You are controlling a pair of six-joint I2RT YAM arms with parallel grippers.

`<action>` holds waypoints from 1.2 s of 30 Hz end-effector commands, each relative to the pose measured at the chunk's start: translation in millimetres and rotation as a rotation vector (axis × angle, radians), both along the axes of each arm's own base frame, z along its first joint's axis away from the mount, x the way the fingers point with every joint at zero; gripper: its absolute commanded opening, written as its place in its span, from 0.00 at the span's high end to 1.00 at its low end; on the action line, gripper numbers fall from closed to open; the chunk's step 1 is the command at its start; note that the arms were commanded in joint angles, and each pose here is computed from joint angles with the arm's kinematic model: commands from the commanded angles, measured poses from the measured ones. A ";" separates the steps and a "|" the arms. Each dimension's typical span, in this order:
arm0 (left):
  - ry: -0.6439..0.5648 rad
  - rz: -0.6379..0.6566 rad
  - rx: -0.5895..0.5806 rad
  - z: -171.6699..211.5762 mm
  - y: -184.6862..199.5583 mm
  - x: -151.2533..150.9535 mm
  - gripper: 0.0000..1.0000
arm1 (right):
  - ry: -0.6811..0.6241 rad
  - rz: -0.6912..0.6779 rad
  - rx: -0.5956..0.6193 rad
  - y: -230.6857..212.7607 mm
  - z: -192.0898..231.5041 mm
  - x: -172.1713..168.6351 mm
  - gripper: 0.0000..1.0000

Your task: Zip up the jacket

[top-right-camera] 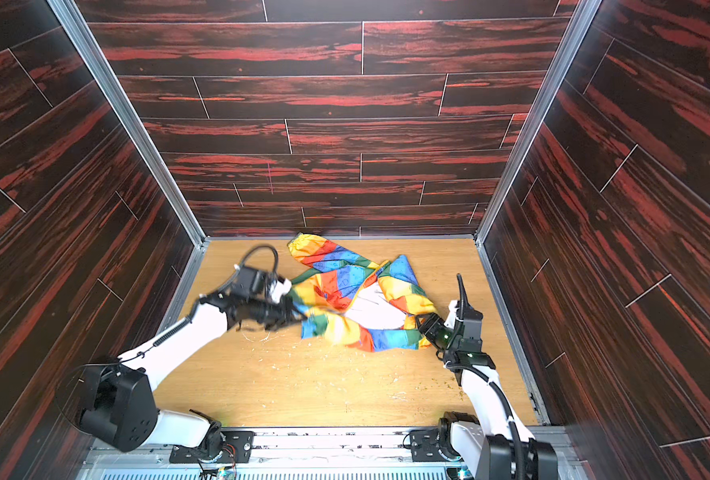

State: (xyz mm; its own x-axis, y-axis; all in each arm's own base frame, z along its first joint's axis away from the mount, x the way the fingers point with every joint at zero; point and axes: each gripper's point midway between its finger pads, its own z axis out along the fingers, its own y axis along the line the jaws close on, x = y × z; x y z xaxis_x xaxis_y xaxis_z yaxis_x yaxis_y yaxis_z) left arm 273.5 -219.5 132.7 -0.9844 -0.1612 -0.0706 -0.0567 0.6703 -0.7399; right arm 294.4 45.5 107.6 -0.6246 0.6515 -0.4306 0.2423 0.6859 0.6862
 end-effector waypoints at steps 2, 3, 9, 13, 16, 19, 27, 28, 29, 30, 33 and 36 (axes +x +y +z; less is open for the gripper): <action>0.028 0.047 0.052 -31.6 14.9 -18.6 1.00 | 0.015 -0.104 -0.102 -23.6 16.2 -3.8 0.32; 0.038 0.056 0.065 -36.6 18.0 -21.6 1.00 | 0.007 -0.115 -0.114 -25.9 22.0 -1.8 0.32; 0.058 0.099 0.130 -54.1 32.9 -32.9 1.00 | -0.079 -0.010 -0.184 -0.9 64.3 27.5 0.36; 0.058 0.112 0.143 -58.2 36.1 -34.1 1.00 | -0.031 0.169 -0.262 48.1 66.1 59.8 0.33; 0.053 0.116 0.127 -56.5 34.0 -32.0 1.00 | 0.045 0.282 -0.318 77.6 43.6 87.0 0.32; 0.048 0.116 0.125 -55.4 33.9 -31.8 1.00 | 0.117 0.317 -0.433 88.4 12.5 108.6 0.31; 0.029 0.120 0.119 -49.6 34.0 -30.9 1.00 | 0.246 0.323 -0.607 79.8 -46.4 132.5 0.28; 0.028 0.120 0.118 -49.1 33.8 -30.3 1.00 | 0.272 0.322 -0.638 75.7 -56.1 134.0 0.27; 0.029 0.116 0.117 -49.2 33.2 -30.6 1.00 | 0.296 0.324 -0.661 72.8 -66.1 135.0 0.27; 0.029 0.118 0.115 -48.8 33.4 -30.1 1.00 | 0.308 0.319 -0.678 70.7 -72.1 136.3 0.27; 0.022 0.118 0.118 -46.8 34.2 -29.9 1.00 | 0.326 0.283 -0.705 60.0 -84.6 141.2 0.35; 0.016 0.118 0.130 -44.9 36.5 -30.6 1.00 | 0.322 0.195 -0.656 40.1 -81.1 148.5 0.68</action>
